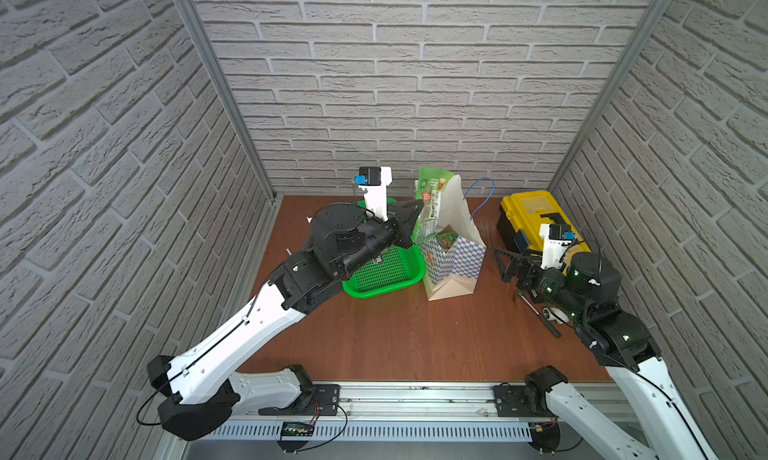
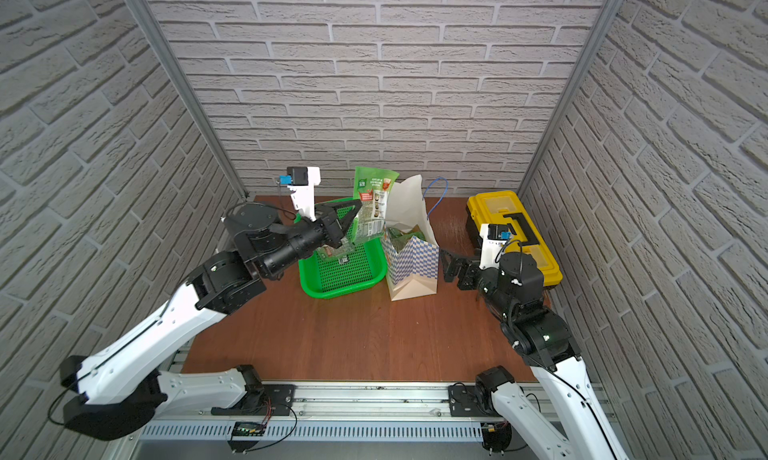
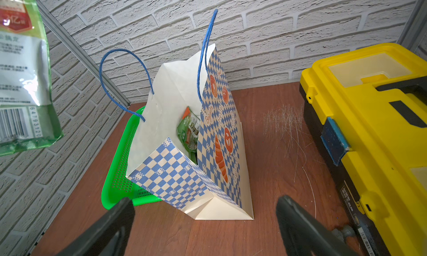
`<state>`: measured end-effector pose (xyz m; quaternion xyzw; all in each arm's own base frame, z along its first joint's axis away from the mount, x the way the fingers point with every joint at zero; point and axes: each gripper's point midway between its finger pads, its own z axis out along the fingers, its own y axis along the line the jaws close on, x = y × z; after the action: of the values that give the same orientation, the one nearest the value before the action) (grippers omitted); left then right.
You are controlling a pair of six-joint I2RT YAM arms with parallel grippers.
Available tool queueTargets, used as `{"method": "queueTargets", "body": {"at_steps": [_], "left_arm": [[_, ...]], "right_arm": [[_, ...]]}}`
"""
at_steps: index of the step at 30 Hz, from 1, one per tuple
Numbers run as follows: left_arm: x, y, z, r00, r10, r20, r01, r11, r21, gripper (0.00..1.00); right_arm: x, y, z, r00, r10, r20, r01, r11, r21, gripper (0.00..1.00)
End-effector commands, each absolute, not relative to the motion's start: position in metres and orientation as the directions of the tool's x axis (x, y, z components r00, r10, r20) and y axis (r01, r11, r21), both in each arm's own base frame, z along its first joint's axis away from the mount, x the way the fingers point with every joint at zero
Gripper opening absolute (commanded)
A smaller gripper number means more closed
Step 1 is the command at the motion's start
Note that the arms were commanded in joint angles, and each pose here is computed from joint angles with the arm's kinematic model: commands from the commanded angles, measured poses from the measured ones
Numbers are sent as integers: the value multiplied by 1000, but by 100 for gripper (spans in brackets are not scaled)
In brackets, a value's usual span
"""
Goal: Place the condiment packets inside the bag
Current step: Place the condiment packet in the paper bag.
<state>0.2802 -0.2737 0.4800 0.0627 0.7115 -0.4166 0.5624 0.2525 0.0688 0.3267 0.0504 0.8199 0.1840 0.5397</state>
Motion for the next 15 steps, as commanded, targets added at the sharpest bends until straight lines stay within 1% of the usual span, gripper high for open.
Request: {"method": "queueTargets", "body": {"at_steps": [1, 7, 11, 15], "left_arm": [[289, -289, 509, -304, -412, -859, 606, 613, -508, 0], [335, -315, 481, -339, -320, -885, 519, 721, -460, 0], [367, -332, 456, -387, -290, -875, 484, 744, -460, 0], [400, -332, 425, -445, -292, -846, 410, 774, -483, 0]], "right_arm": [[254, 65, 325, -396, 289, -872, -100, 930, 353, 99], [253, 63, 321, -396, 279, -875, -98, 934, 342, 99], [255, 65, 317, -403, 276, -873, -100, 935, 341, 99], [256, 66, 316, -409, 274, -871, -108, 933, 344, 99]]}}
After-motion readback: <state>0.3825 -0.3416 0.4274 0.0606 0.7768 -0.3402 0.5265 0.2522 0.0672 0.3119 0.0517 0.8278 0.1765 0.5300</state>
